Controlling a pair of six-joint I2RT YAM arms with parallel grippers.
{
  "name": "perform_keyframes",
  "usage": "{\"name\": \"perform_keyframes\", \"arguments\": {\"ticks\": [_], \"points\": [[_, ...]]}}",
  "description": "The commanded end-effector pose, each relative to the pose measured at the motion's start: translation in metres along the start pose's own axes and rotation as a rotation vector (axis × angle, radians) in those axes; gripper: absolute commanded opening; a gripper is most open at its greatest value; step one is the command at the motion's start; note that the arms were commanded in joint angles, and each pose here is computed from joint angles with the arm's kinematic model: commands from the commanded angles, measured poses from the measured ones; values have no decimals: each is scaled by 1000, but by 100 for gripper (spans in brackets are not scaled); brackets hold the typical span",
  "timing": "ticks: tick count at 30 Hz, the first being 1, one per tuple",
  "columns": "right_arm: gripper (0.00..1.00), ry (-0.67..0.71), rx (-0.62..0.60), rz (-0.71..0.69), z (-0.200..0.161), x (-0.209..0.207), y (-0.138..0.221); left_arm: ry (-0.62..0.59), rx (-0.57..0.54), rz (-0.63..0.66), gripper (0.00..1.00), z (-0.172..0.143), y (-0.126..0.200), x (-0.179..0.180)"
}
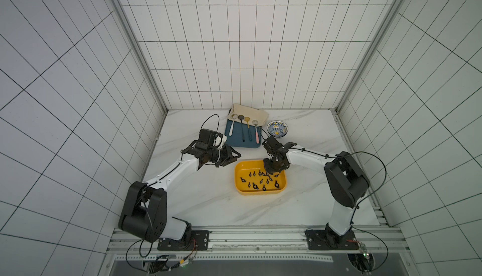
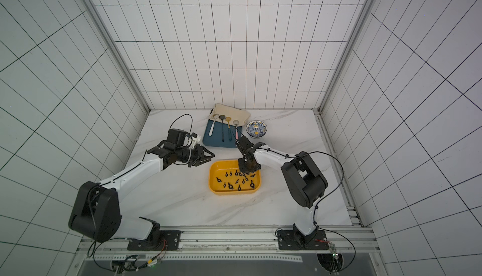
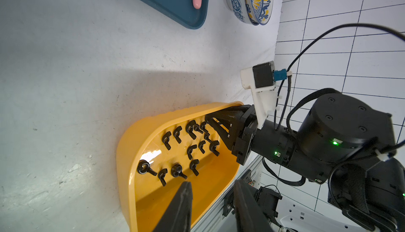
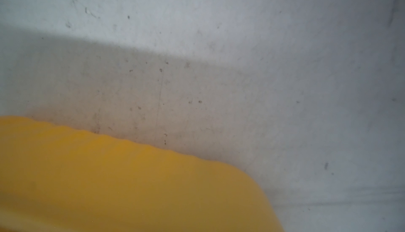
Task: Take out the wing nut from the storage box
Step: Pick up the wing nut from the storage box.
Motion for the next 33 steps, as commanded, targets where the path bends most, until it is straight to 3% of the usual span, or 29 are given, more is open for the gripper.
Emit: {"name": "perform_keyframes", "arguments": {"ticks": [1, 12, 26, 33], "points": [[20, -3, 0, -39, -2, -1, -8, -6, -9, 3, 34, 1, -2, 2], [0, 15, -15, -76, -6, -1, -6, -4, -3, 5, 33, -1, -6, 3], [0, -4, -161, -79, 0, -2, 62, -85, 62, -34, 33, -16, -34, -39], [0, -118, -210, -128, 0, -55, 87, -143, 125, -98, 34, -23, -78, -78]]}}
Point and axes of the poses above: each gripper's point midway between its finger pads, its own y axis back along the fingers, its own x axis along the line the jaws close on, z = x × y, the point moved 6 cm from there along y, back along the fingers, and after that the axes turned 9 degrees about -y, right-handed, at the moved point
